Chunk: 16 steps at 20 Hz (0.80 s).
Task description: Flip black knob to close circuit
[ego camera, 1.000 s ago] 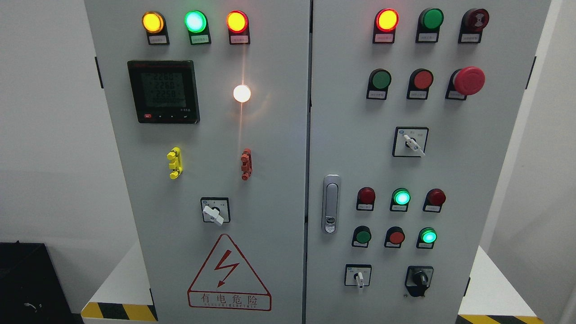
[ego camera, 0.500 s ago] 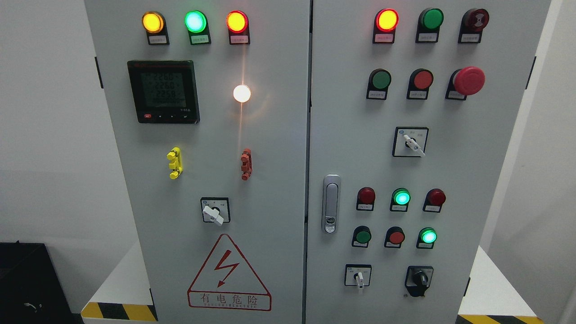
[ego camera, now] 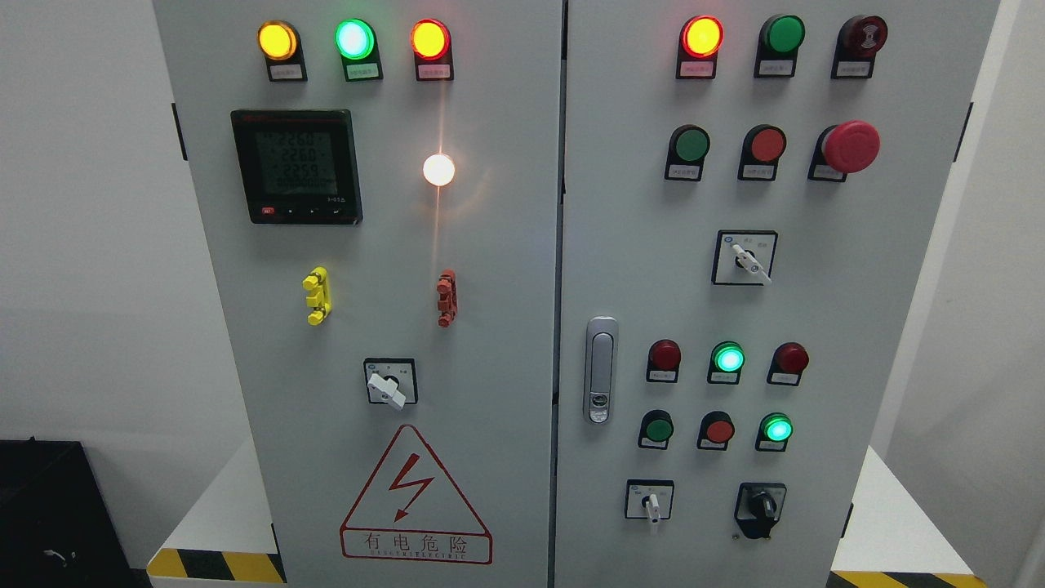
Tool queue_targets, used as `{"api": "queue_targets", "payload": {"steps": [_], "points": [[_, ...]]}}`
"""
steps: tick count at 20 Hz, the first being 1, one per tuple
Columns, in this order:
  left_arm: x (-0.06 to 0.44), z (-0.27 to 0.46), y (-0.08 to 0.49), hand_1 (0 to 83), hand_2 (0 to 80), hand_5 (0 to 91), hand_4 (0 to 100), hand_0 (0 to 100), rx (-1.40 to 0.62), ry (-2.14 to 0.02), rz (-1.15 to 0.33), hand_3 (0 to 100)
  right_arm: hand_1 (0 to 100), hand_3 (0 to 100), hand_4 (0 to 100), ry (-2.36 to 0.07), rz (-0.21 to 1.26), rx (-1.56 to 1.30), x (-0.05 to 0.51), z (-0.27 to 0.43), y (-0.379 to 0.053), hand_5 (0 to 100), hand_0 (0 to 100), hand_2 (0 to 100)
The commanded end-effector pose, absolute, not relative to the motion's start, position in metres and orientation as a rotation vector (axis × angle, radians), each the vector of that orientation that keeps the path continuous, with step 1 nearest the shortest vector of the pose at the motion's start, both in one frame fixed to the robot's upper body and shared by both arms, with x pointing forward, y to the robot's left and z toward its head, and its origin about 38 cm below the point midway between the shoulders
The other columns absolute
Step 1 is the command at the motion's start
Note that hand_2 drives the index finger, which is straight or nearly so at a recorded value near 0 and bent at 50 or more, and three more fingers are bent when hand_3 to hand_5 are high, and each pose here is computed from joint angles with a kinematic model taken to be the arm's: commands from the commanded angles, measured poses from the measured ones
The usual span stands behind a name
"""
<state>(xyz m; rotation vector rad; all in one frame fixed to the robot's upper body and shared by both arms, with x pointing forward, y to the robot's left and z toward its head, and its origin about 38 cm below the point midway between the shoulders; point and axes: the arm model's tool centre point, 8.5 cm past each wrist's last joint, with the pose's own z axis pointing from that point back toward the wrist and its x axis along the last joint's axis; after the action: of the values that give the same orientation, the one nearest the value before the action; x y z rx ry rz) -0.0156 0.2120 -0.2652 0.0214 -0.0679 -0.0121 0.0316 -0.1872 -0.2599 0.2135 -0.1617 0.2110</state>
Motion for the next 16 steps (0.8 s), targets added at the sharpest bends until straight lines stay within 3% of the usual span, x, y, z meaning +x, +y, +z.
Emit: {"api": "queue_targets", "payload": {"steps": [1, 3, 6, 11, 13, 16], "points": [[-0.016, -0.265, 0.212, 55.6, 0.0, 0.0, 0, 12, 0.022, -0.068, -0.012, 0, 5, 20, 15, -0.436, 0.452, 0.086, 0.135, -0.227, -0.206, 0, 0, 16], [-0.016, -0.265, 0.212, 55.6, 0.0, 0.0, 0, 12, 0.022, -0.068, -0.012, 0, 4, 25, 21, -0.501, 0.502, 0.030, 0.163, -0.212, -0.211, 0, 0, 19], [-0.016, -0.265, 0.212, 55.6, 0.0, 0.0, 0, 12, 0.022, -0.068, -0.012, 0, 2, 34, 32, -0.598, 0.585, -0.073, 0.200, -0.186, -0.220, 12, 0, 25], [-0.016, -0.265, 0.212, 55.6, 0.0, 0.0, 0, 12, 0.022, -0.068, -0.012, 0, 0, 57, 45, -0.748, 0.693, -0.219, 0.236, -0.141, -0.229, 30, 0, 48], [-0.016, -0.265, 0.212, 55.6, 0.0, 0.0, 0, 12, 0.022, -0.068, -0.012, 0, 0, 69, 56, -0.803, 0.732, -0.273, 0.249, -0.123, -0.230, 41, 0, 59], [-0.016, -0.265, 0.212, 55.6, 0.0, 0.0, 0, 12, 0.022, -0.068, -0.012, 0, 0, 75, 62, -0.874, 0.806, -0.395, 0.267, -0.092, -0.237, 53, 0, 66]]}}
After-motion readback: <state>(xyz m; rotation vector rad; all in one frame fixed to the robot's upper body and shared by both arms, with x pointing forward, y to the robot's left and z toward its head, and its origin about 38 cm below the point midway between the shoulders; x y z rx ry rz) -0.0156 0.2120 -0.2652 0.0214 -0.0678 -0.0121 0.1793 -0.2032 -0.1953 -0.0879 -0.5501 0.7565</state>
